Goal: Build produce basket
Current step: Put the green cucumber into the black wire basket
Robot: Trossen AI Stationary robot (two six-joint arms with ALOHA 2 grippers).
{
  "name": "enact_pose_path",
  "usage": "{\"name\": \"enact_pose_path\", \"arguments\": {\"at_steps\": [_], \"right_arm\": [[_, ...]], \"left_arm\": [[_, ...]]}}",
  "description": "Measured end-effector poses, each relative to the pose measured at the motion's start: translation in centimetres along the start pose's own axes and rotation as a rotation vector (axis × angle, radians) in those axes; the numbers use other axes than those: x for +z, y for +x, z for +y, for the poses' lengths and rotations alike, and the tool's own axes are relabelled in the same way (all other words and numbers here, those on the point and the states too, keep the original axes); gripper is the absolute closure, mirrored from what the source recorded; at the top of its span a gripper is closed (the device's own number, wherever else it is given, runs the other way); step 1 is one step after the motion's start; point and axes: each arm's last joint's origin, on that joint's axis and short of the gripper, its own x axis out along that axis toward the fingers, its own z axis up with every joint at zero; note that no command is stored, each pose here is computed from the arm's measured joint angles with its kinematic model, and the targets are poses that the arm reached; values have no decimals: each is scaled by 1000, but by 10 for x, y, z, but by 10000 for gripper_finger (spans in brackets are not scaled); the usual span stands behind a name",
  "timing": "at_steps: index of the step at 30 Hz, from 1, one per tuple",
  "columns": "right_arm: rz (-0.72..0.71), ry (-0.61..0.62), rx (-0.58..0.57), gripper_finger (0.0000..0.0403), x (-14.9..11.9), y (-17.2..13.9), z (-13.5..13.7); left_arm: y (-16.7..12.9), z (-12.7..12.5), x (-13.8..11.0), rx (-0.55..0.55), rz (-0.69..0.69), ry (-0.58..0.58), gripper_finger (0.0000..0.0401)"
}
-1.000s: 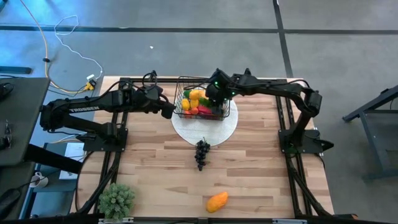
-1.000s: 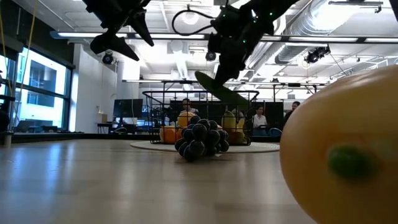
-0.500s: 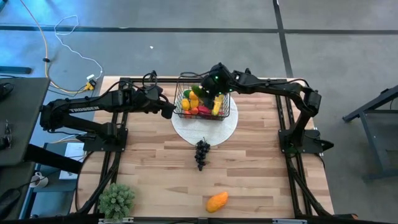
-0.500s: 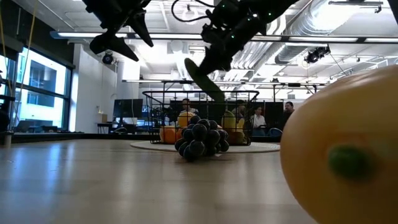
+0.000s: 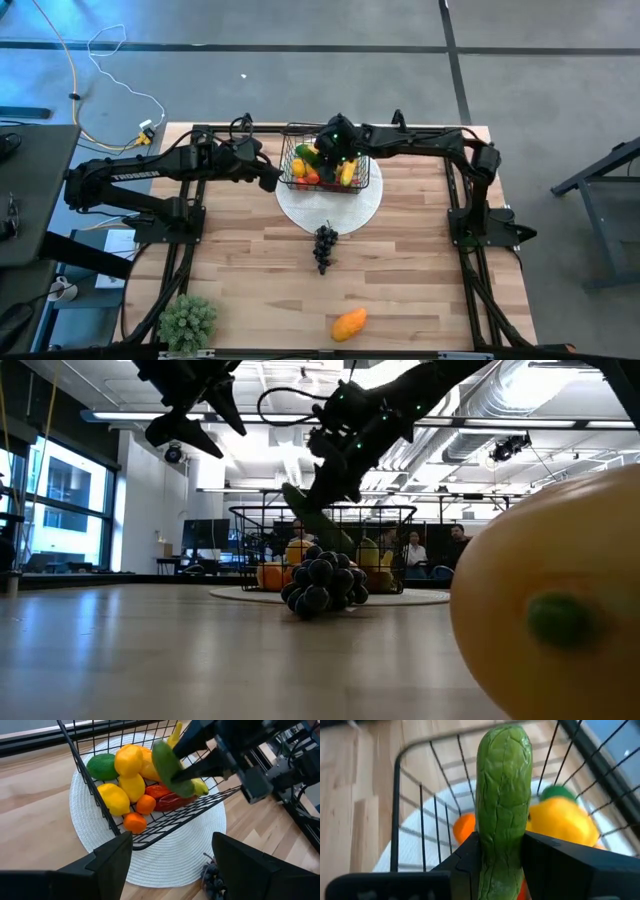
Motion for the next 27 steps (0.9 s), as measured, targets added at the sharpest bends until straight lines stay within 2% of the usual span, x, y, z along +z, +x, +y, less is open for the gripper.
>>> {"name": "enact_pose_path", "arguments": {"at_steps": [9,17,20,27], "right_arm": [[170,-3,11,320,-19,6,1],[253,-7,16,316,-27,5,2],[280,-5,2,294,-29,4,2],[300,36,-3,210,-28,-3,3]], "left_arm": [[0,0,0,0,1,19,137],[0,0,0,-7,10,19,137],[0,0,-1,-15,17,19,137],[0,-1,-1,-25,28,-13,137]]}}
